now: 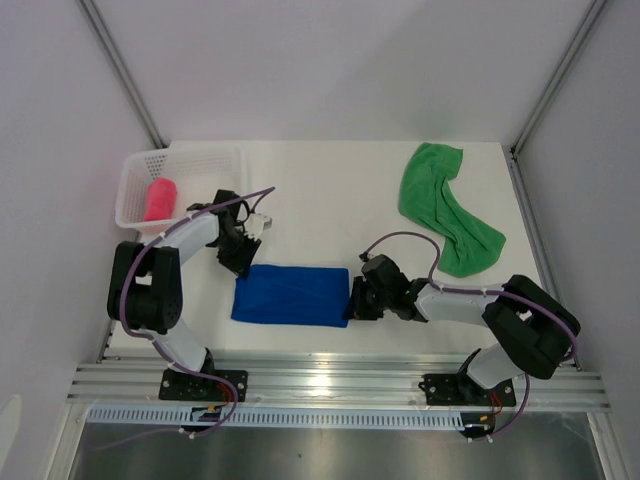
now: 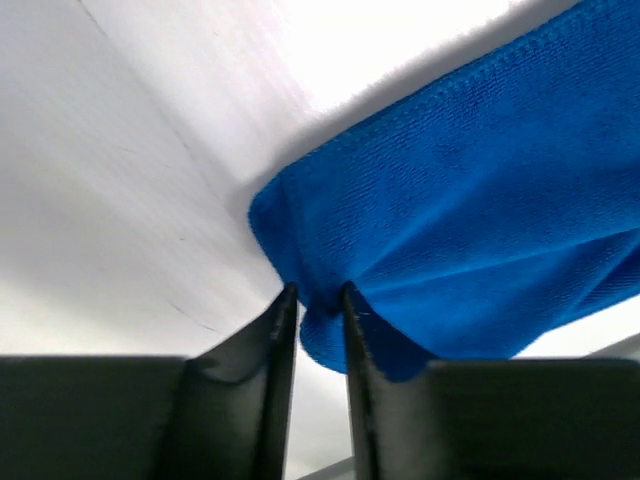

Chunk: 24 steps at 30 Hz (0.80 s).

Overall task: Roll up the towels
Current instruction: Fold the towel

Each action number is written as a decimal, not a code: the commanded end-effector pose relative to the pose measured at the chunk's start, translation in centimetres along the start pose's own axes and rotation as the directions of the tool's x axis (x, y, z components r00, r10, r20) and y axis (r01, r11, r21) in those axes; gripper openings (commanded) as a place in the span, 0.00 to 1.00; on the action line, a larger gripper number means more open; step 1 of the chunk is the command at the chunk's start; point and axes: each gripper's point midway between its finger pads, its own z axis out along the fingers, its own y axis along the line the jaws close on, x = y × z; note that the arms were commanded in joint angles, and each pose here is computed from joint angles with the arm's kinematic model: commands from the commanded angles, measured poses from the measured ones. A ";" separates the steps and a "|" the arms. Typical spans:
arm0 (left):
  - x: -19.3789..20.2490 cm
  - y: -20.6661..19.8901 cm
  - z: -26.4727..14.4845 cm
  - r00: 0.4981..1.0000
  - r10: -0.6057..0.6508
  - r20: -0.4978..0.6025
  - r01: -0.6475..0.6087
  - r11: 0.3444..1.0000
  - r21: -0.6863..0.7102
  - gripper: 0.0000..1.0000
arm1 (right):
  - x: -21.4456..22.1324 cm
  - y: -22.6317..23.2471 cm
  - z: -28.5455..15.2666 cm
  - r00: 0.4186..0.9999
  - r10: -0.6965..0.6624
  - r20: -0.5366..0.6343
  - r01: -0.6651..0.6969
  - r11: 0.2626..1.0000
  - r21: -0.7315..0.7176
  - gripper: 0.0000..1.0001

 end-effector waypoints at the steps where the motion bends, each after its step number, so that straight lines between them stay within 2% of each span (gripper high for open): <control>1: -1.8 1.9 -1.0 0.998 0.015 0.065 -0.010 0.997 -0.078 0.31 | -0.2 -0.3 -0.7 0.999 -0.042 -0.011 0.043 0.998 0.045 0.18; 2: -2.1 2.0 -1.3 0.997 0.018 0.073 -0.011 0.996 -0.085 0.38 | -0.4 -0.2 -0.7 0.999 -0.048 -0.012 0.049 0.998 0.048 0.21; 5: -2.1 1.4 -3.1 0.994 0.031 0.102 -0.022 0.996 -0.084 0.46 | -1.0 0.5 -0.8 0.998 -0.061 -0.007 0.061 0.997 0.039 0.23; 9: -1.5 -0.4 -6.2 0.987 0.058 0.149 -0.049 0.997 -0.063 0.49 | -1.6 0.8 -1.1 0.998 -0.060 0.001 0.060 0.997 0.048 0.24; 11: -0.2 -1.5 -6.9 0.991 0.057 0.125 -0.053 0.998 -0.036 0.49 | -2.0 1.0 -1.4 0.998 -0.058 0.007 0.058 0.997 0.047 0.26; 15: 3.4 -4.4 -6.2 0.995 0.083 0.060 -0.087 0.995 0.054 0.48 | -3.3 1.8 -2.4 0.998 -0.063 0.014 0.062 0.997 0.041 0.32; 16: 5.0 -4.9 -5.3 0.996 0.085 0.016 -0.086 0.994 0.074 0.49 | -3.7 1.9 -2.7 0.997 -0.075 0.016 0.074 0.996 0.040 0.33; 20: 6.5 -5.4 -3.8 0.995 0.101 -0.021 -0.099 0.991 0.089 0.50 | -7.7 2.3 -4.4 0.992 -0.094 0.087 0.091 0.995 0.033 0.37; 24: 6.2 -5.5 -3.0 0.994 0.109 -0.008 -0.108 0.990 0.088 0.52 | -11.1 1.6 -2.9 0.988 -0.105 0.114 0.105 0.994 0.011 0.38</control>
